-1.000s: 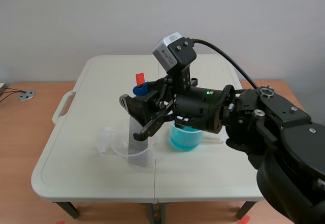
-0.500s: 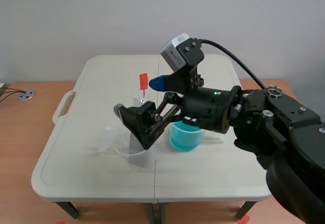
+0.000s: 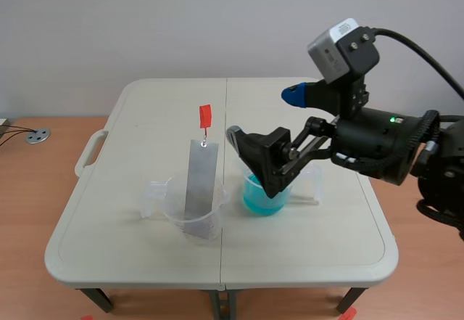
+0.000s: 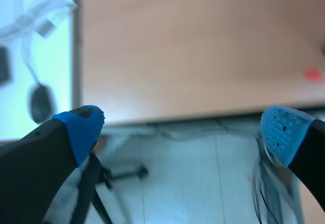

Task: Hold the metal plate by the orange handle, dip it into the blue solution, take it out and point at it, then put the plate back in the beaker on the left.
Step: 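Return to the home posture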

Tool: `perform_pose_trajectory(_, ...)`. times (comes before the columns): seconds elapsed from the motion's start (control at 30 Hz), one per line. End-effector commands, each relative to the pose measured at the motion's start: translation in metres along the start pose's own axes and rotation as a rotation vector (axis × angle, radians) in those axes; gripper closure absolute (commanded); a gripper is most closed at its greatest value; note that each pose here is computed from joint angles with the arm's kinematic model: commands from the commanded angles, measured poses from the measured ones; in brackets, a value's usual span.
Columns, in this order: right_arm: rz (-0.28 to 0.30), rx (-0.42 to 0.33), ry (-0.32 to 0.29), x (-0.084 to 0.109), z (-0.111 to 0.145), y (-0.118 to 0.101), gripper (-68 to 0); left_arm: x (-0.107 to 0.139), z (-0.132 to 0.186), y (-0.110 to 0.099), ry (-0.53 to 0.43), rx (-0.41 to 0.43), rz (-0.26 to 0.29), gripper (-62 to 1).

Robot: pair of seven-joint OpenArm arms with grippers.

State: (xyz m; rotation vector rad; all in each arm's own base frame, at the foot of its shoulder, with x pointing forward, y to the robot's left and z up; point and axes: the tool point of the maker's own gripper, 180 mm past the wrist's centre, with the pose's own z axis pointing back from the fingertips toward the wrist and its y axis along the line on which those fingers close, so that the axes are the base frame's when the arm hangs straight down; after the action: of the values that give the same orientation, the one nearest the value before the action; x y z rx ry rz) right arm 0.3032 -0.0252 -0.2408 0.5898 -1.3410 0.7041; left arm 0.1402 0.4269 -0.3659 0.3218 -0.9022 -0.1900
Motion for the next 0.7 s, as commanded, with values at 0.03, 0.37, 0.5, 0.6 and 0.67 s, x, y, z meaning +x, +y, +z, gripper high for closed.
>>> perform_pose_trajectory(0.03, -0.007, -0.037, -0.017, 0.004, 0.013, -0.007, -65.5, 0.035, -0.001, 0.008, -0.132, 0.025, 0.007, -62.3)
perform_pose_trajectory(0.37, -0.003, -0.109, 0.037, -0.010, 0.062, -0.014, -65.5, 0.165, 0.007, -0.036, -0.536, -0.084, 0.011, -62.3)
perform_pose_trajectory(0.5, -0.006, -0.133, 0.049, -0.014, 0.081, -0.013, -65.5, 0.212, 0.025, -0.076, -0.681, -0.159, 0.021, -62.3)
perform_pose_trajectory(0.6, -0.015, -0.154, 0.060, -0.019, 0.094, -0.012, -65.5, 0.238, 0.040, -0.105, -0.766, -0.201, 0.020, -62.3)
perform_pose_trajectory(0.67, -0.022, -0.167, 0.076, -0.023, 0.103, -0.011, -65.5, 0.253, 0.050, -0.121, -0.816, -0.224, 0.021, -62.3)
